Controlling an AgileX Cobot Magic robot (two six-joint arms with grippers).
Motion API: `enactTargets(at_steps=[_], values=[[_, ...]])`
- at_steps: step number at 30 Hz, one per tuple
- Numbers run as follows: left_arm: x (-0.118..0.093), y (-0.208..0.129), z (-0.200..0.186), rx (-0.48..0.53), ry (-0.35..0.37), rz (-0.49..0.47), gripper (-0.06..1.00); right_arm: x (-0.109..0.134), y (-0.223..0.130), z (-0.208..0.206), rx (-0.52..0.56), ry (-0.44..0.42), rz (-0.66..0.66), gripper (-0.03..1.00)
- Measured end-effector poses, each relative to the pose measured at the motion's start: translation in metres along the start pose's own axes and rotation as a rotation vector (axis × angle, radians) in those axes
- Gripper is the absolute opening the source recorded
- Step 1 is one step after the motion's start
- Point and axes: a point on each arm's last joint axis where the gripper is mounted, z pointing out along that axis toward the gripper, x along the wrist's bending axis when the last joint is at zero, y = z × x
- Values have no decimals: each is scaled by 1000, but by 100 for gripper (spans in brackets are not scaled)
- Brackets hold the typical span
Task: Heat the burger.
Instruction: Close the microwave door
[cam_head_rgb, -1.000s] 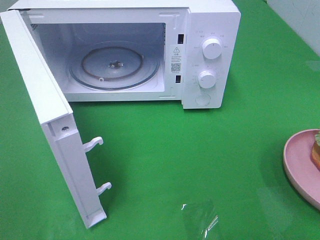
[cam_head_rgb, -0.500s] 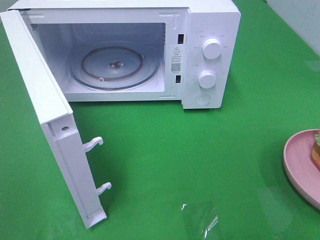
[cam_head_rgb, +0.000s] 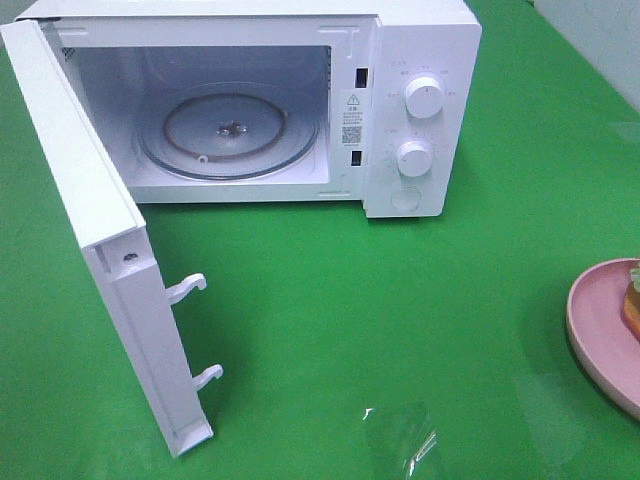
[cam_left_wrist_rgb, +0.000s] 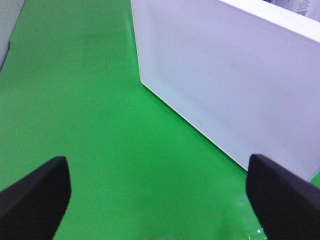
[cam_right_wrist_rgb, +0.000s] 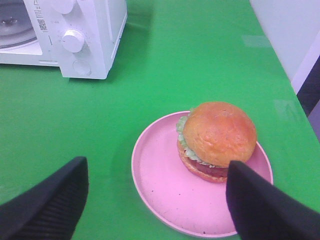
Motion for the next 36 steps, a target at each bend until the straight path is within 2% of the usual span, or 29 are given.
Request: enactTargets(at_steps=[3,5,6,7,8,10,11,12,13,14,15,16,20,21,24,25,26,28,32,36], values=[[1,7,6,-7,3,-3,81,0,0,0,0,0,0,73],[4,21,22,-22,10,-9,70,0,0,0,0,0,0,73],[4,21,22,-22,10,-9,70,0,0,0,0,0,0,73],[5,25,26,-25,12,-11,61,0,0,0,0,0,0,73],[5,25,26,-25,12,-11,61,0,0,0,0,0,0,73],[7,36,45,-15,17,-17,32,0,0,0,0,1,1,73],[7,36,45,-15,17,-17,32,0,0,0,0,1,1,73],[8,38,50,-5,18,-19,22,0,0,0,0,1,1,73],[8,38,50,-5,18,-19,22,0,0,0,0,1,1,73],[9,42,62,16,19,-18,7,0,0,0,0,1,1,73],[9,42,62,16,19,-18,7,0,0,0,0,1,1,73],[11,47,73,16,23,-8,1,0,0,0,0,1,1,73],[15,49,100,-35,43,19,0,0,0,0,0,1,1,73],[17,48,113,-78,57,21,0,0,0,0,0,1,1,73],[18,46,121,-101,65,21,0,0,0,0,0,1,1,73],[19,39,134,-144,81,20,0,0,0,0,0,1,1,73],[19,39,134,-144,81,20,0,0,0,0,0,1,1,73],[23,29,154,-235,110,2,0,0,0,0,0,1,1,73],[24,23,168,-269,117,-33,0,0,0,0,0,1,1,73],[23,17,185,-300,104,-12,0,0,0,0,0,1,1,73]])
